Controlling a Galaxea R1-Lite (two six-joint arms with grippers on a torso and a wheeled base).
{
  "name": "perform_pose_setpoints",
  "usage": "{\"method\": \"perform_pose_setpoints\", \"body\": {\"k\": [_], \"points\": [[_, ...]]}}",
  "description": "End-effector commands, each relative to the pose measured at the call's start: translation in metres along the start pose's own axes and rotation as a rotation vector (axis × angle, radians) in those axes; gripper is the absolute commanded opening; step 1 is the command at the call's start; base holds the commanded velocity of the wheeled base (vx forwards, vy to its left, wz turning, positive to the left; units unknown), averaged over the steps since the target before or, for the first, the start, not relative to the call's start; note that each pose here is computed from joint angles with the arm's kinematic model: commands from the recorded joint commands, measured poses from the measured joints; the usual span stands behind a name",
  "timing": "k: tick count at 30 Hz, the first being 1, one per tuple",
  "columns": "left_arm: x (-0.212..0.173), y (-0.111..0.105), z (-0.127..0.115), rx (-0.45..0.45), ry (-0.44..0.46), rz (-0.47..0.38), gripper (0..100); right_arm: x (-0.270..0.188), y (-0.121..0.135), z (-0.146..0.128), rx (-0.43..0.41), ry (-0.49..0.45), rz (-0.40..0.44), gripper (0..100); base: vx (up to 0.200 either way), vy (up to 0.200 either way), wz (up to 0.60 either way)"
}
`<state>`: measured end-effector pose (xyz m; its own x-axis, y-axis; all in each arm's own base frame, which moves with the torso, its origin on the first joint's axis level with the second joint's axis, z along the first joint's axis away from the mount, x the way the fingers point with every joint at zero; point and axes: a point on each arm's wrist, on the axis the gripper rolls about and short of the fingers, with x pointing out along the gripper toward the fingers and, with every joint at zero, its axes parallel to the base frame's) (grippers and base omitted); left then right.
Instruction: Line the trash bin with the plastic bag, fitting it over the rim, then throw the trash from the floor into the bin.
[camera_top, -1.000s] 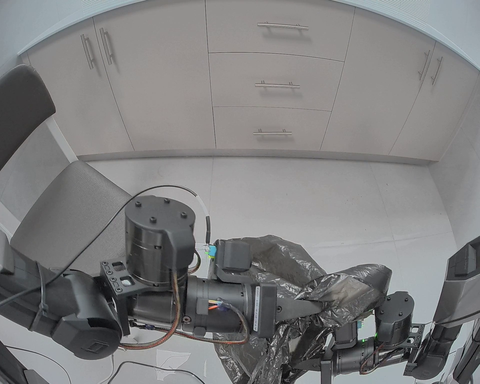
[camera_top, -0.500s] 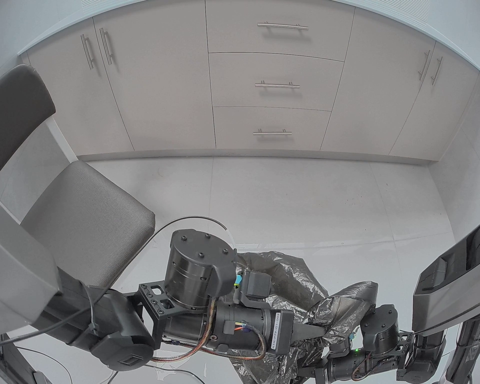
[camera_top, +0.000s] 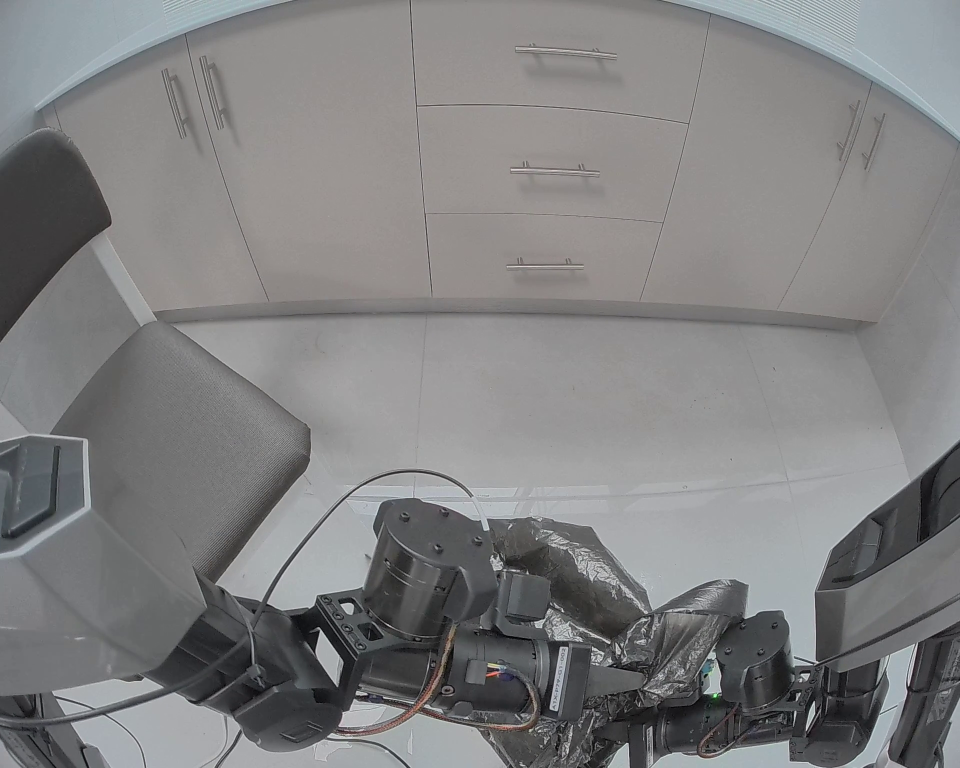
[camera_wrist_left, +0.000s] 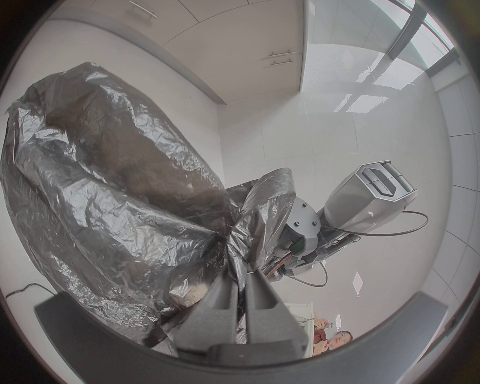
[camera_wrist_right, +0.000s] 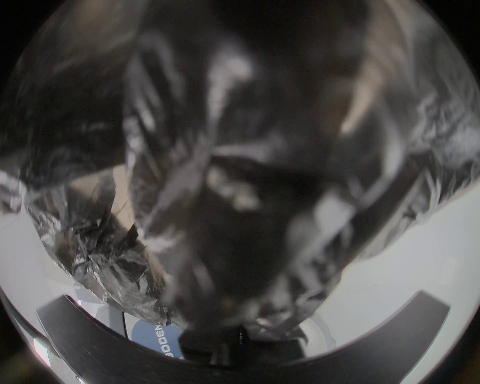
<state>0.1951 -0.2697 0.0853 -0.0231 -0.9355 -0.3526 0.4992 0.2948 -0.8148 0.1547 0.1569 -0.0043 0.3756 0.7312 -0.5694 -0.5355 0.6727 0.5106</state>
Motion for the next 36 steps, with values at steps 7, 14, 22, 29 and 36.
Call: {"method": "perform_pose_setpoints", "body": {"k": [7,14,22,29,36], "points": [[-0.007,0.023,0.010,-0.014,-0.070,0.034,0,0.008,-0.001,0.016,0.041,-0.105,-0.021,0,0.000,0.000,0.00],[-0.043,0.048,0.019,-0.010,-0.214,0.060,0,0.030,-0.017,0.043,0.046,-0.221,-0.033,0,0.000,0.000,0.00],[-0.058,0.082,0.022,-0.061,-0.272,0.123,0,0.047,-0.037,0.046,0.038,-0.226,-0.078,0,0.000,0.000,0.00],[-0.062,0.103,0.020,-0.086,-0.298,0.149,0,0.048,-0.047,0.042,0.040,-0.208,-0.111,0,0.000,0.000,0.00],[-0.067,0.124,0.017,-0.105,-0.329,0.174,0,0.048,-0.058,0.036,0.054,-0.185,-0.145,0,0.000,0.000,0.00]]}}
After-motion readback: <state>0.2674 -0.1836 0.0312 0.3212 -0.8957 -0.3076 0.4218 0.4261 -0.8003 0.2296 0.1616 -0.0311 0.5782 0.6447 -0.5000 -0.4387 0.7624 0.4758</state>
